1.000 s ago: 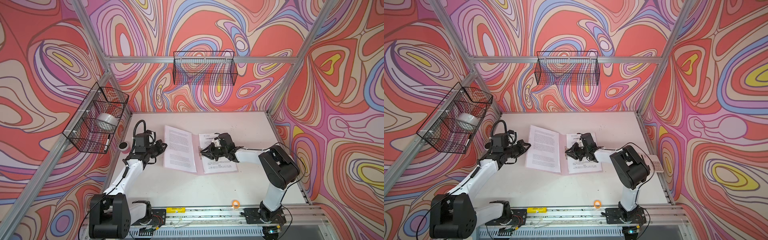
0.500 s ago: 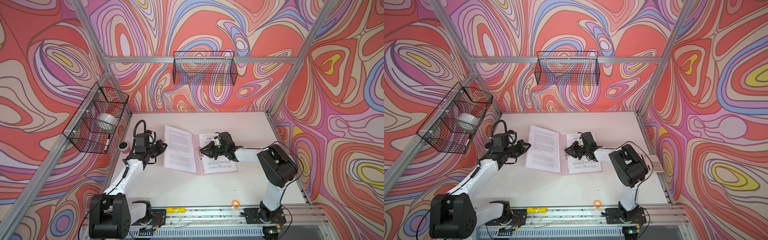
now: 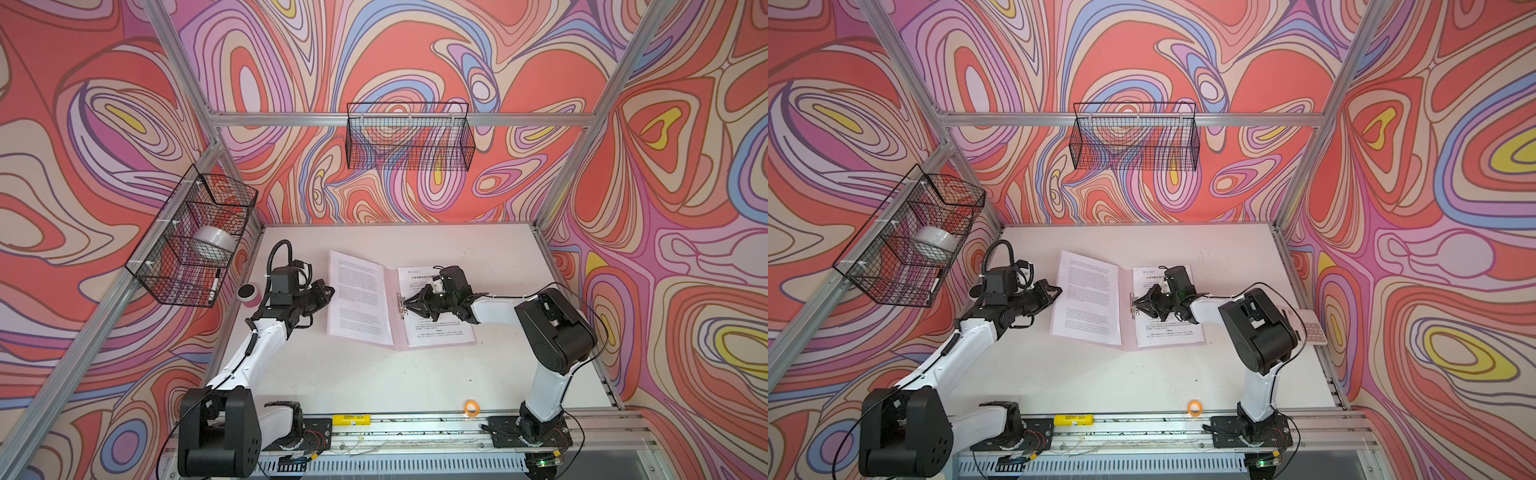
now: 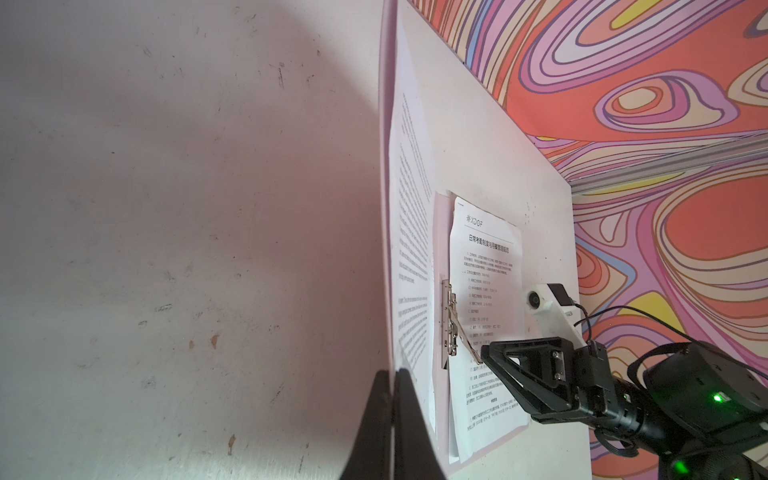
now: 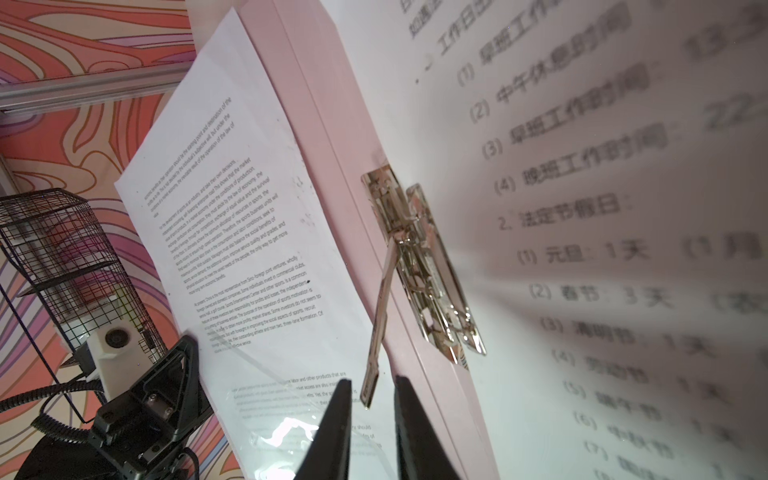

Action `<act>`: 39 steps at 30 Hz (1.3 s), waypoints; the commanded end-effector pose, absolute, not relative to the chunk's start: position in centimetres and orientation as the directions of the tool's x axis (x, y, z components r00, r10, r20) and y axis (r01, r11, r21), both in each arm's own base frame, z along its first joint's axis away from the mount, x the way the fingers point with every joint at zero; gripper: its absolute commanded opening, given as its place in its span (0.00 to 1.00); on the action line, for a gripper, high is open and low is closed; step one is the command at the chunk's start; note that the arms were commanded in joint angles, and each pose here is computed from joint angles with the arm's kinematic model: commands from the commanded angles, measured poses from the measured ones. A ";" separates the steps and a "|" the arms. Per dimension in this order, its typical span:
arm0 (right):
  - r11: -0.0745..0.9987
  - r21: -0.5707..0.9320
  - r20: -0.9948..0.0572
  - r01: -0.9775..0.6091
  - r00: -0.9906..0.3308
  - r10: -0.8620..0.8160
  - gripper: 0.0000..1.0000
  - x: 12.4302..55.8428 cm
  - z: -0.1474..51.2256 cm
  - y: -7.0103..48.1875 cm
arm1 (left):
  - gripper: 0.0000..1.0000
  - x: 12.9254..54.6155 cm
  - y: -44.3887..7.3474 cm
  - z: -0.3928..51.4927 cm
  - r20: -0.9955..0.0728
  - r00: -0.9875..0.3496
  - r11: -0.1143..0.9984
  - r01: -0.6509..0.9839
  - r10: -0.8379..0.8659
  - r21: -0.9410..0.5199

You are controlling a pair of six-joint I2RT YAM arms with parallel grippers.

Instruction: Put the files into the folder

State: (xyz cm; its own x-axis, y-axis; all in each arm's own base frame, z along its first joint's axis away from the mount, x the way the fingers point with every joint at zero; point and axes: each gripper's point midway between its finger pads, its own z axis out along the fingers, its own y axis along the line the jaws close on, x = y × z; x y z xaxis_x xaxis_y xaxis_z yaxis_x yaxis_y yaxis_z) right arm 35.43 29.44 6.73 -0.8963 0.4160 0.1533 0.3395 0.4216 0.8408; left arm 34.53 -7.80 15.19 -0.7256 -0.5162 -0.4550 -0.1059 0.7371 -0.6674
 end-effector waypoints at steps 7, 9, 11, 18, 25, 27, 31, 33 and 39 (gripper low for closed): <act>0.421 0.846 0.146 0.328 -0.901 0.409 0.20 35.8 6.6 29.6 | 0.00 34.7 -7.8 15.3 -0.483 -0.721 0.753 -0.081 -0.497 -0.653; 0.419 0.847 0.147 0.328 -0.900 0.409 0.20 35.8 6.6 29.6 | 0.00 34.7 -7.8 15.3 -0.483 -0.721 0.753 -0.081 -0.497 -0.653; 0.419 0.847 0.146 0.327 -0.902 0.407 0.20 35.7 6.6 29.7 | 0.00 34.7 -7.9 15.2 -0.482 -0.722 0.753 -0.081 -0.496 -0.654; 0.415 0.851 0.151 0.323 -0.906 0.396 0.20 35.8 6.6 30.1 | 0.00 34.8 -7.9 15.1 -0.481 -0.723 0.753 -0.082 -0.496 -0.653; 0.410 0.857 0.150 0.312 -0.912 0.381 0.19 35.9 6.7 30.7 | 0.00 34.8 -7.8 15.0 -0.480 -0.724 0.754 -0.085 -0.496 -0.651; 0.410 0.858 0.150 0.310 -0.914 0.376 0.19 35.9 6.7 30.8 | 0.00 34.8 -7.8 15.0 -0.479 -0.724 0.754 -0.084 -0.496 -0.652; 0.411 0.860 0.150 0.303 -0.919 0.364 0.18 35.7 6.7 31.2 | 0.00 34.9 -7.9 15.0 -0.478 -0.725 0.754 -0.084 -0.495 -0.652; 0.413 0.858 0.152 0.305 -0.919 0.364 0.18 35.6 6.6 31.2 | 0.00 34.9 -7.8 14.9 -0.477 -0.726 0.754 -0.086 -0.495 -0.651; 0.416 0.857 0.153 0.303 -0.922 0.356 0.18 35.2 6.5 31.3 | 0.00 34.9 -7.9 14.9 -0.478 -0.726 0.754 -0.085 -0.494 -0.652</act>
